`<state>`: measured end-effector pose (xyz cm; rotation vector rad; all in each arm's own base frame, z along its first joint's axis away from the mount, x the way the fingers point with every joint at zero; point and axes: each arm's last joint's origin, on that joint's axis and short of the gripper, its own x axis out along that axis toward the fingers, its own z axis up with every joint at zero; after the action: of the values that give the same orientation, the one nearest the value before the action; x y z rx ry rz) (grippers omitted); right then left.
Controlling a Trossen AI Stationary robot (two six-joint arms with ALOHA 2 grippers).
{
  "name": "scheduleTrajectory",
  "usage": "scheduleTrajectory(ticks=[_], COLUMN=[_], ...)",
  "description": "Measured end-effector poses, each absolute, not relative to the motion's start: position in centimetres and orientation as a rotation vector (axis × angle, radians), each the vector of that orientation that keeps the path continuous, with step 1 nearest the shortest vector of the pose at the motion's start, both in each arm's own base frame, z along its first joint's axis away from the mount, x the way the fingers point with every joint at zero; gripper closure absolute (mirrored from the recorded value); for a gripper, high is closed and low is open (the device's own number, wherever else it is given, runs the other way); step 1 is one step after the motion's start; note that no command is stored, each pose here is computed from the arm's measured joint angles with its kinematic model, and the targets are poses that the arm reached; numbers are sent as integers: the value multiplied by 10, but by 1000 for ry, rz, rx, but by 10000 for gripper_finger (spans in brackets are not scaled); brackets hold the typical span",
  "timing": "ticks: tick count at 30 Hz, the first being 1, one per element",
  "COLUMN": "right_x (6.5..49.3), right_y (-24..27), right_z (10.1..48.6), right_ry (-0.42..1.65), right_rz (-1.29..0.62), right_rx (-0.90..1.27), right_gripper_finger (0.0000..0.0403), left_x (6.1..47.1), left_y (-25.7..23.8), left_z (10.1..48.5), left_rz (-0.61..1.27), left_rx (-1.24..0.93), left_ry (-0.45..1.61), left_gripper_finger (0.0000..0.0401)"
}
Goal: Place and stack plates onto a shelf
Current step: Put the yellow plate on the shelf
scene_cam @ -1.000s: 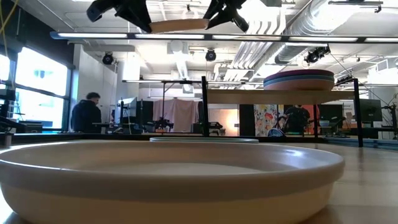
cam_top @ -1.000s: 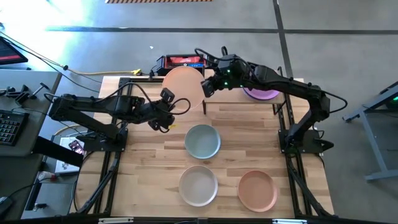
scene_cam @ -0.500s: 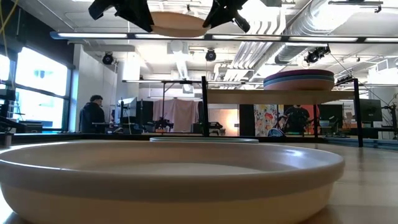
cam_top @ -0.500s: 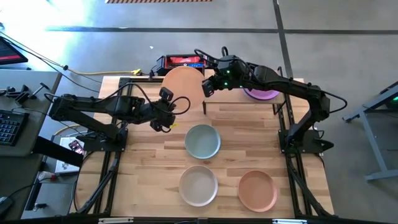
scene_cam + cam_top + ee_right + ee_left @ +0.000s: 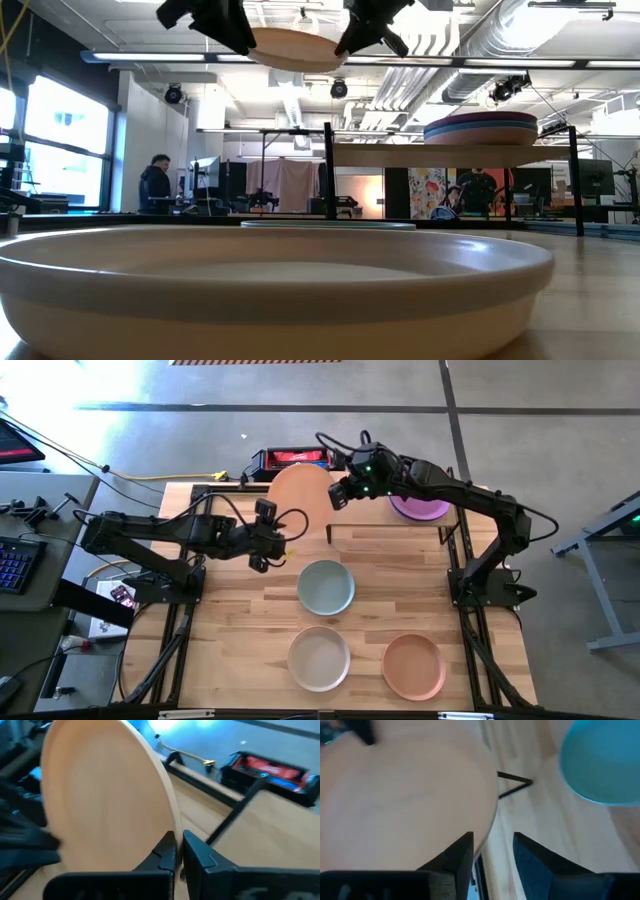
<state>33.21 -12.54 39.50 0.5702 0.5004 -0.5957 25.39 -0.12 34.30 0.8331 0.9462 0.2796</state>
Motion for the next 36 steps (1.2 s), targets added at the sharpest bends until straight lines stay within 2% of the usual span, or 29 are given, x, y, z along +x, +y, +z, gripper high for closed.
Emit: scheduleTrajectory(ticks=[5, 17, 25, 36], right_x=[325, 275, 249, 245], right_y=[-139, -171, -188, -198], right_z=[395, 404, 393, 375], right_ry=[508, 577, 728, 865], right_rz=[-637, -782, -873, -924], right_rx=[569, 586, 634, 675], right_gripper_finger=[402, 402, 402, 403], left_x=[256, 256, 256, 256], left_y=[0, 1, 1, 1], left_z=[350, 350, 350, 350], left_rz=[382, 397, 396, 395], left_rx=[843, 833, 833, 832], left_ry=[888, 886, 886, 884], left_gripper_finger=[268, 268, 268, 268])
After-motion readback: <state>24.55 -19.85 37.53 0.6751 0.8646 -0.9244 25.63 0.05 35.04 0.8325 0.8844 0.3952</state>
